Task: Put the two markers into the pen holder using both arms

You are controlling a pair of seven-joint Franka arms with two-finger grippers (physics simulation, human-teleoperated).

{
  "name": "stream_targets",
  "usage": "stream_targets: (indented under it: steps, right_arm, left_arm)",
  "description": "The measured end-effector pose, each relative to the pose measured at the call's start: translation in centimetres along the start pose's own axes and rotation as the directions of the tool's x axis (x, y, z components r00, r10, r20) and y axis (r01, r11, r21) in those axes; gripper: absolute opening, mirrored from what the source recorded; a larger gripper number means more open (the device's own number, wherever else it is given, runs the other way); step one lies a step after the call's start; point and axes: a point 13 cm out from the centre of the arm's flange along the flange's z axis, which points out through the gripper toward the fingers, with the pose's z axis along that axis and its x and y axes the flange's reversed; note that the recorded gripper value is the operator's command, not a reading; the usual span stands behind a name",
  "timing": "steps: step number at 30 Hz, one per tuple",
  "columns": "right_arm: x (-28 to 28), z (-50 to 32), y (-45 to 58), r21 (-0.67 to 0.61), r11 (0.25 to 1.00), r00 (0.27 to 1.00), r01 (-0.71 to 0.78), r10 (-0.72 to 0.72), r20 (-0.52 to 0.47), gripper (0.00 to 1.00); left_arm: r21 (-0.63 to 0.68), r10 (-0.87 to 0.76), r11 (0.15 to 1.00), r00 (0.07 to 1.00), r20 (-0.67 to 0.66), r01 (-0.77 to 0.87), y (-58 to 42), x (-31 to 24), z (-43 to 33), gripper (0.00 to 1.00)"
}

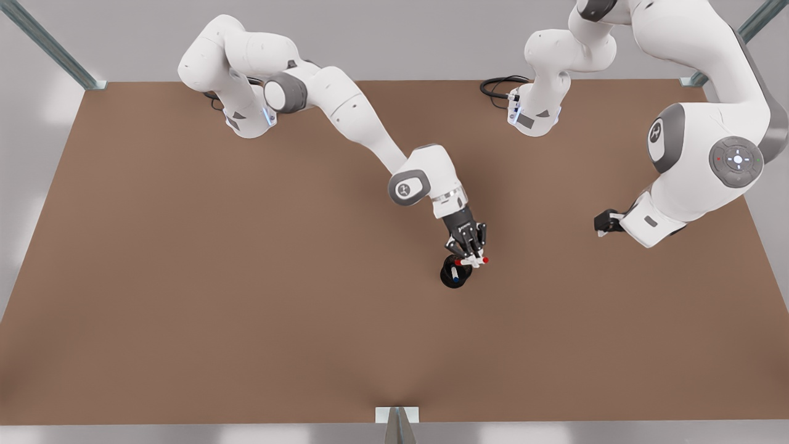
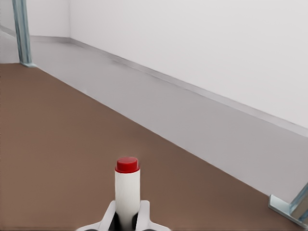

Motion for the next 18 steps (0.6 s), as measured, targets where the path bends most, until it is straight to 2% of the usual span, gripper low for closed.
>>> stream_targets:
  steps: [2, 3, 4, 5, 9, 12, 13, 15, 16, 17, 18]
  right_arm:
    - [0.5, 0.1, 0.3, -0.006, 1.000, 1.000, -0.007, 0.007, 0.000, 0.25]
    - [0.7, 0.2, 0.5, -0.009, 1.000, 1.000, -0.010, 0.010, -0.001, 0.52]
    - [0.9, 0.2, 0.7, -0.011, 1.000, 1.000, -0.013, 0.013, -0.001, 0.92]
    - [1.0, 0.2, 0.9, -0.014, 1.000, 1.000, -0.017, 0.017, -0.001, 1.00]
    - [-0.2, -0.3, 0.8, -0.021, 0.999, 0.999, -0.050, 0.050, 0.007, 1.00]
    - [-8.1, -4.2, -0.5, -0.043, 0.976, 0.976, -0.214, 0.215, 0.028, 1.00]
    - [-12.6, -6.9, -2.0, -0.037, 0.956, 0.956, -0.291, 0.292, 0.030, 1.00]
    - [-22.1, -13.4, -10.5, 0.030, 0.889, 0.889, -0.457, 0.457, 0.013, 1.00]
    - [-24.9, -15.7, -18.9, 0.103, 0.831, 0.835, -0.546, 0.550, -0.003, 1.00]
    - [-25.4, -18.0, -29.5, 0.197, 0.747, 0.758, -0.635, 0.652, -0.028, 1.00]
    - [-23.1, -20.8, -39.5, 0.297, 0.650, 0.664, -0.700, 0.745, -0.068, 1.00]
  left_arm:
    - [0.000, -0.008, 1.000, 1.000, -0.003, 0.008, 0.0, -0.1, 0.2, 1.00]
    - [0.000, -0.013, 1.000, 1.000, -0.004, 0.013, 0.0, -0.1, 0.2, 1.00]
    - [0.000, -0.017, 1.000, 1.000, -0.004, 0.017, 0.1, -0.1, 0.3, 1.00]
    - [0.000, -0.021, 1.000, 1.000, -0.004, 0.021, 0.1, -0.1, 0.3, 1.00]
    - [0.000, -0.033, 0.999, 0.999, -0.004, 0.033, 0.1, -0.1, 0.3, 1.00]
    - [0.000, -0.039, 0.999, 0.999, -0.004, 0.039, 0.1, -0.1, 0.3, 1.00]
    - [0.000, -0.041, 0.999, 0.999, -0.002, 0.041, 0.0, -0.1, 0.2, 1.00]
    - [0.003, -0.043, 0.999, 0.999, -0.001, 0.043, -0.2, -0.1, 0.1, 1.00]
    - [0.004, -0.042, 0.999, 0.999, -0.004, 0.042, -0.4, -0.2, 0.3, 1.00]
    - [0.003, -0.040, 0.999, 0.999, -0.009, 0.040, -0.6, -0.4, 0.7, 1.00]
    - [0.004, -0.039, 0.999, 0.999, -0.012, 0.039, -0.9, -0.6, 1.1, 1.00]
